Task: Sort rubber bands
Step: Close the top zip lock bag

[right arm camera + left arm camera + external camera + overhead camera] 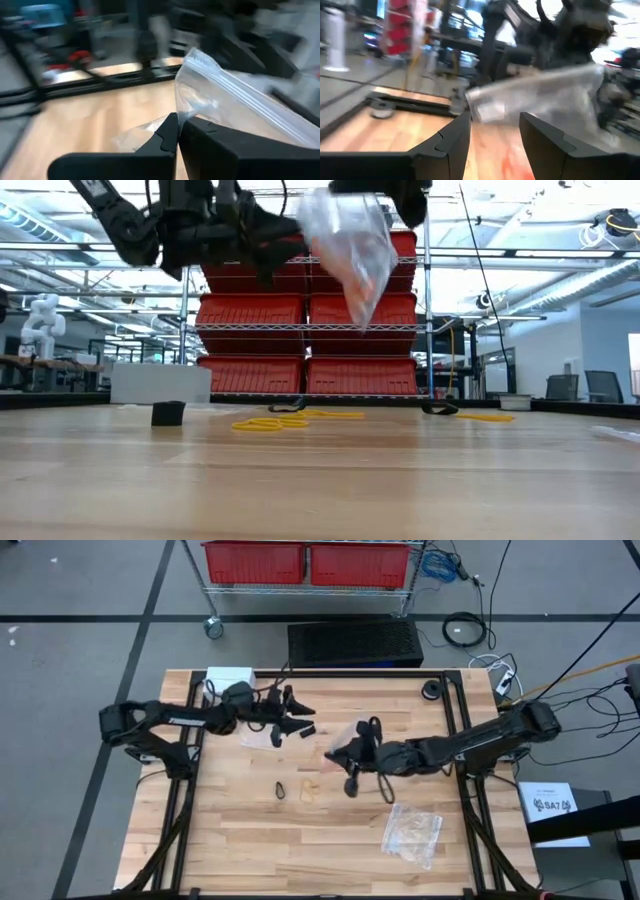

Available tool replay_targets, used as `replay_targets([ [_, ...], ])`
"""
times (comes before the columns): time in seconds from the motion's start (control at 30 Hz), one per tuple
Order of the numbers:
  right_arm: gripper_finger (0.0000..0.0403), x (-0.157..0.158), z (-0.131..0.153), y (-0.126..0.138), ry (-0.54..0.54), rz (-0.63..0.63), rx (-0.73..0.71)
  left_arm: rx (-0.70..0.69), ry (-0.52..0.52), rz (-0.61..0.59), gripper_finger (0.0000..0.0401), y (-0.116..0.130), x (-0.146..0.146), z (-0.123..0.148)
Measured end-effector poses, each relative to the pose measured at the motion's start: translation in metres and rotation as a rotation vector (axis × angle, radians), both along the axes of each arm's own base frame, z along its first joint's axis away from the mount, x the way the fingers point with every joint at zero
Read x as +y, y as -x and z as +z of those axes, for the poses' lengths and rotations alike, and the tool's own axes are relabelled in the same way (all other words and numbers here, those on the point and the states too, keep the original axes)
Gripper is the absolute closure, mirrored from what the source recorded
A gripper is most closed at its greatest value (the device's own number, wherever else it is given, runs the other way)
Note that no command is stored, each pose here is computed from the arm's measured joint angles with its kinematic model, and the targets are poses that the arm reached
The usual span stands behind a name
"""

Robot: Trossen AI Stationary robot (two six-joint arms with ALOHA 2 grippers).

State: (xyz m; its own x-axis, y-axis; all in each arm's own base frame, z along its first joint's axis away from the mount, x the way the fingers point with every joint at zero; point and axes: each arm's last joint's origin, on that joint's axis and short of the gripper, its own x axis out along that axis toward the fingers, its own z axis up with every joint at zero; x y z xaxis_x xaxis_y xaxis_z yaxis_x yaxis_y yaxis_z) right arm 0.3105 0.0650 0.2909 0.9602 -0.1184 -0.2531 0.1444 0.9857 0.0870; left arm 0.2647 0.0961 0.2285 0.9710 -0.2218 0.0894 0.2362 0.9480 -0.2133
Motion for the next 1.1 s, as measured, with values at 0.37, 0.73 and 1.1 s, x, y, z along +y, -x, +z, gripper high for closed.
replay_targets([
  [0.37,0.0403,0.005,0.026,0.019,0.022,0.357,-0.075,-0.106,0.177,-0.317,0.0225,-0.035,-0.013,-0.039],
  [0.73,0.0403,0.01,0.03,0.02,0.042,0.54,-0.128,-0.12,0.185,-0.5,0.0225,-0.082,-0.031,-0.03],
  [1.1,0.0403,0.018,0.032,0.022,0.06,0.616,-0.15,-0.158,0.12,-0.55,0.0225,-0.086,-0.032,-0.019],
])
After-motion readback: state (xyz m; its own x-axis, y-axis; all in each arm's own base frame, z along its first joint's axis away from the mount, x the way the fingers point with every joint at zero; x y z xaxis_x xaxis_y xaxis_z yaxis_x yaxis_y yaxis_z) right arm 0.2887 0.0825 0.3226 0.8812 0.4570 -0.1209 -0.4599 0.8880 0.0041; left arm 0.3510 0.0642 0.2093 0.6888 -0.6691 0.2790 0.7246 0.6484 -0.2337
